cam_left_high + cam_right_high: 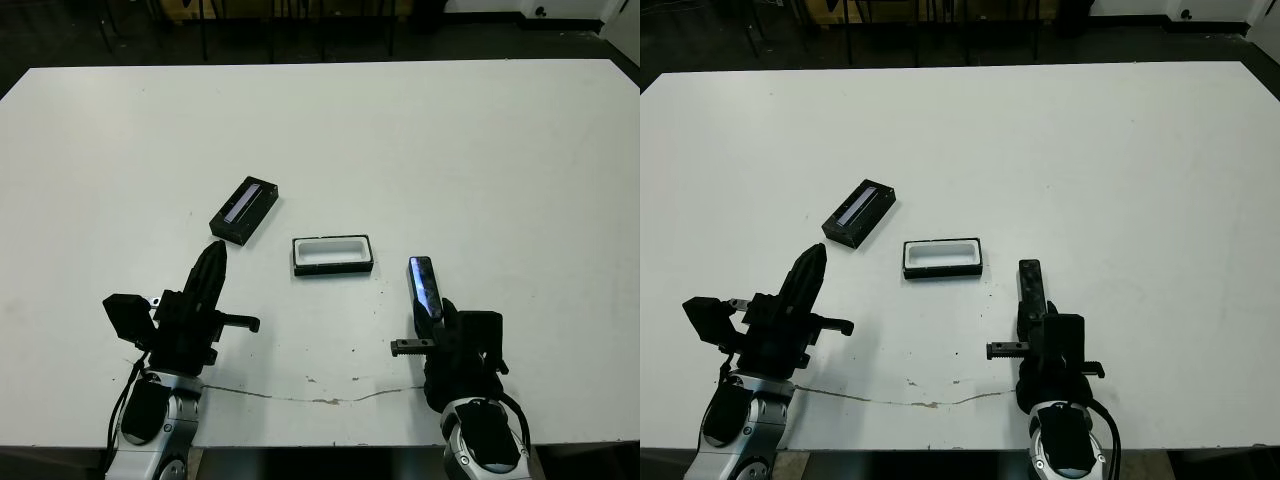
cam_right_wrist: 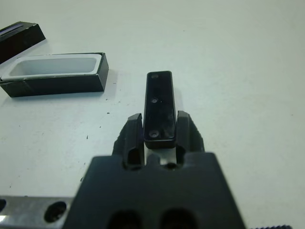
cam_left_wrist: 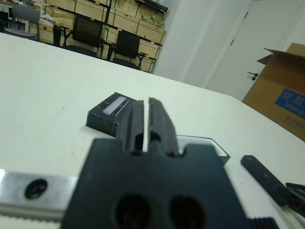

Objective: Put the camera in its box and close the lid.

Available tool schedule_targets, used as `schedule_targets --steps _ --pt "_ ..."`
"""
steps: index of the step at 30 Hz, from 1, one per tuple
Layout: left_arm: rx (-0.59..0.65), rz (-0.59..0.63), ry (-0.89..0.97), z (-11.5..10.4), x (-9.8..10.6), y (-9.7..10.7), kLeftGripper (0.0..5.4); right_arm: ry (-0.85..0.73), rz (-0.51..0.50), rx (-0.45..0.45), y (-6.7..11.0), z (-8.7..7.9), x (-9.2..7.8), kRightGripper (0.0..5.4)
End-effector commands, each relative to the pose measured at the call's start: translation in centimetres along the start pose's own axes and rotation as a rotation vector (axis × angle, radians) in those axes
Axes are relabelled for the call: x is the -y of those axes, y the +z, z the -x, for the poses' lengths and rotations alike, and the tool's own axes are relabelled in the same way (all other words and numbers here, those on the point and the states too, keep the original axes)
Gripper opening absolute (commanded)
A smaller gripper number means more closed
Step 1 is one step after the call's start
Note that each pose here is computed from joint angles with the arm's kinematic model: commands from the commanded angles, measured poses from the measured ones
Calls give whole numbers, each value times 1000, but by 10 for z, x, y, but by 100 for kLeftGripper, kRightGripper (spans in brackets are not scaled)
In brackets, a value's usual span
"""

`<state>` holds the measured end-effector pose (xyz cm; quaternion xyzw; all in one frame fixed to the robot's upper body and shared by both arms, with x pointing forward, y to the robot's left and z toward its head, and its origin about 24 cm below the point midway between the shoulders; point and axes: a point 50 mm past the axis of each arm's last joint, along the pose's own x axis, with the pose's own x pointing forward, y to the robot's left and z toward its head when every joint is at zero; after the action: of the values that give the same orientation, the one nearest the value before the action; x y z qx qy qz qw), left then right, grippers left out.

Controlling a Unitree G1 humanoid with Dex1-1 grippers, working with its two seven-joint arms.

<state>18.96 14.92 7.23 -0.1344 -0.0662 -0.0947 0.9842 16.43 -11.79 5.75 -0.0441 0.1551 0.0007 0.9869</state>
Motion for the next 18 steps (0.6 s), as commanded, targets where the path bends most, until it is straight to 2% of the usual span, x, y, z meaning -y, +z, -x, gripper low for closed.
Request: schedule_targets --steps 1,6,10,13,16,18 --pt "-68 18 26 11 -5 -10 0 -22 53 -202 -38 15 10 37" --pt "-72 1 31 11 -5 -10 0 -64 -3 -231 -38 15 11 37" --pt "-73 16 30 11 -4 -11 0 -67 -22 -216 -38 14 18 37" --pt "-73 1 28 12 -4 -11 0 -50 -5 -154 -35 14 24 37" --pt "-75 1 24 12 -5 -12 0 -61 50 -116 -25 17 30 37" --pt "-81 4 27 12 -5 -13 0 -45 66 -59 -18 18 33 35"
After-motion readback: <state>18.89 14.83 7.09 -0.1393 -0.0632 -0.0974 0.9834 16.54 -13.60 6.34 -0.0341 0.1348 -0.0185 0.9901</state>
